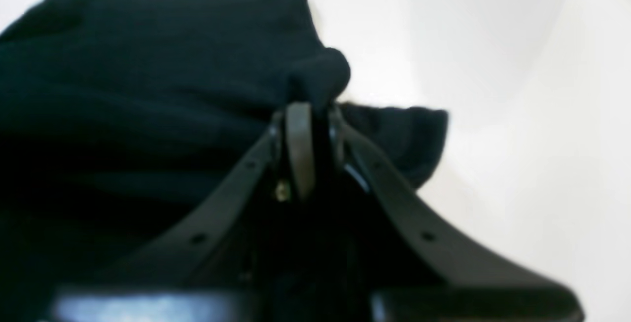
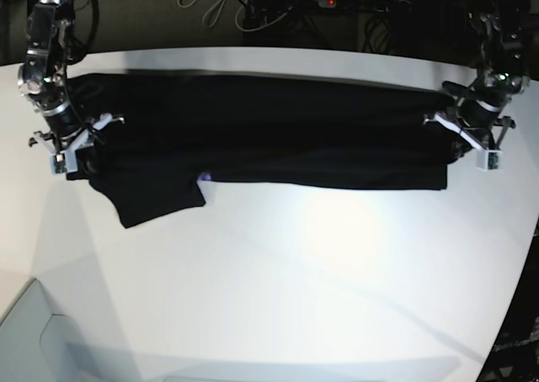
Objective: Layout the t-shirt on the table in an organized manner, then fold the t-shirt properly
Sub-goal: 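Lower the folded hem onto the shirt with both grippers, then grasp the protruding sleeve with the right gripper, left gripper holding the fold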
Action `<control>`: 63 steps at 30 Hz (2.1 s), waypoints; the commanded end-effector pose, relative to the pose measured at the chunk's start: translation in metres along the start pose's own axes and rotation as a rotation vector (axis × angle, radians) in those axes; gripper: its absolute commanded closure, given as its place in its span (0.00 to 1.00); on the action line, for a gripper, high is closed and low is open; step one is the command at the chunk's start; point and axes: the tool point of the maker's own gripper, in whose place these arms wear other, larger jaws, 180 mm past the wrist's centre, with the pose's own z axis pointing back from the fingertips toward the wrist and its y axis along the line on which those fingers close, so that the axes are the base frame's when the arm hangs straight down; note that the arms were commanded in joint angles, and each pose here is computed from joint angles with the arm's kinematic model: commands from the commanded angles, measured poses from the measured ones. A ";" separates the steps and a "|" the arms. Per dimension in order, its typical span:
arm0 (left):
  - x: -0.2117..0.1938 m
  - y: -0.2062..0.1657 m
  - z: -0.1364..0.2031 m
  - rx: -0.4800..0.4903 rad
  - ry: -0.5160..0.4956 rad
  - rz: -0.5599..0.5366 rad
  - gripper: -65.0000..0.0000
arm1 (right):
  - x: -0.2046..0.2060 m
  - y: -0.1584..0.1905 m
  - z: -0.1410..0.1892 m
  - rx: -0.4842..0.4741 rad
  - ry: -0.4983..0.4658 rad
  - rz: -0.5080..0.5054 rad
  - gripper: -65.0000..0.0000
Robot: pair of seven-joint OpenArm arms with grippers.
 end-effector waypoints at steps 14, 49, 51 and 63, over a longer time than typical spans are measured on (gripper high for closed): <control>-0.027 0.008 -0.011 0.009 0.064 0.025 1.00 | -0.010 0.003 0.010 0.002 0.001 -0.009 1.00; -0.042 -0.002 -0.011 -0.016 0.098 0.028 0.99 | 0.031 -0.030 0.038 -0.143 -0.055 -0.022 0.60; -0.046 -0.002 -0.010 -0.015 0.107 0.029 0.99 | 0.040 -0.022 0.026 -0.116 -0.061 -0.022 0.56; -0.046 -0.001 -0.009 -0.013 0.106 0.030 0.99 | 0.076 -0.017 -0.067 -0.017 0.053 -0.054 0.49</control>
